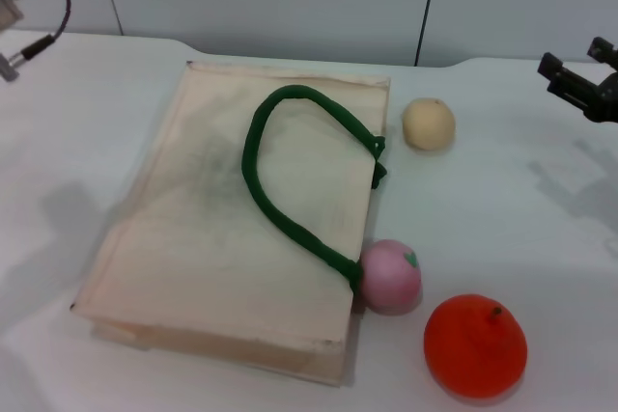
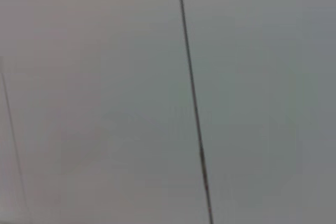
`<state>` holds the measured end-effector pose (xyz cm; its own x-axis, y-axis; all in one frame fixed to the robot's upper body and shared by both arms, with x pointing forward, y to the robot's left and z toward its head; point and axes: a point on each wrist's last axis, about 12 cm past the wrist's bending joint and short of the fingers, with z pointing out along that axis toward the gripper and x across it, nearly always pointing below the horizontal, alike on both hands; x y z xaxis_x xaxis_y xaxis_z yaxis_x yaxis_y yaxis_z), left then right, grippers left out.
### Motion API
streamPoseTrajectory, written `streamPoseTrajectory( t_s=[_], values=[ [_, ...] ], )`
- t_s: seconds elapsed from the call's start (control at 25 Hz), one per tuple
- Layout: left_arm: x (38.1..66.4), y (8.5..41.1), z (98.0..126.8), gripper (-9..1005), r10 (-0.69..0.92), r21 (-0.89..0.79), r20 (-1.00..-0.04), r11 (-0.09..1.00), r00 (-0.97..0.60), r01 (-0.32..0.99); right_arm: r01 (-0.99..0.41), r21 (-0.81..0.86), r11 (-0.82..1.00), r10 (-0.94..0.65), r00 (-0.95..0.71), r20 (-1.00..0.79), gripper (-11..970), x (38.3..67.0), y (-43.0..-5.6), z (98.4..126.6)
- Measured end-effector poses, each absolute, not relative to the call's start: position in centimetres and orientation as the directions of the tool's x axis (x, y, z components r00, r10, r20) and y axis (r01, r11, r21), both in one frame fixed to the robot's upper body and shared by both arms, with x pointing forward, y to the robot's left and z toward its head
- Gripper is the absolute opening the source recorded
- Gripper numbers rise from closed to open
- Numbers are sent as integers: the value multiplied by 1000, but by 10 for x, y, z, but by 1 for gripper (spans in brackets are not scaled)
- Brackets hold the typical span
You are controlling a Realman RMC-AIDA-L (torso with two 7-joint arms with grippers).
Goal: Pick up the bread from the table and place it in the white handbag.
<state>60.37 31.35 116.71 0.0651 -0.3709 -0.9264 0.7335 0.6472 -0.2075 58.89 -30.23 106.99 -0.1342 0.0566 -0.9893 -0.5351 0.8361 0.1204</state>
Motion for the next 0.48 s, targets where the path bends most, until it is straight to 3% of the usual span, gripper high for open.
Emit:
streamPoseTrajectory(
  t_s=[0.24,0.48],
  values=[
    [582,311,1137,770,-423,-185,-845,806,329,562,-485,124,866,74,-120,-990,876,587,-305,1065],
    [590,308,1121,770,-340,-177,-894,866,292,468,-443,119,889,78,-110,-991,877,584,-309,1061]
  ],
)
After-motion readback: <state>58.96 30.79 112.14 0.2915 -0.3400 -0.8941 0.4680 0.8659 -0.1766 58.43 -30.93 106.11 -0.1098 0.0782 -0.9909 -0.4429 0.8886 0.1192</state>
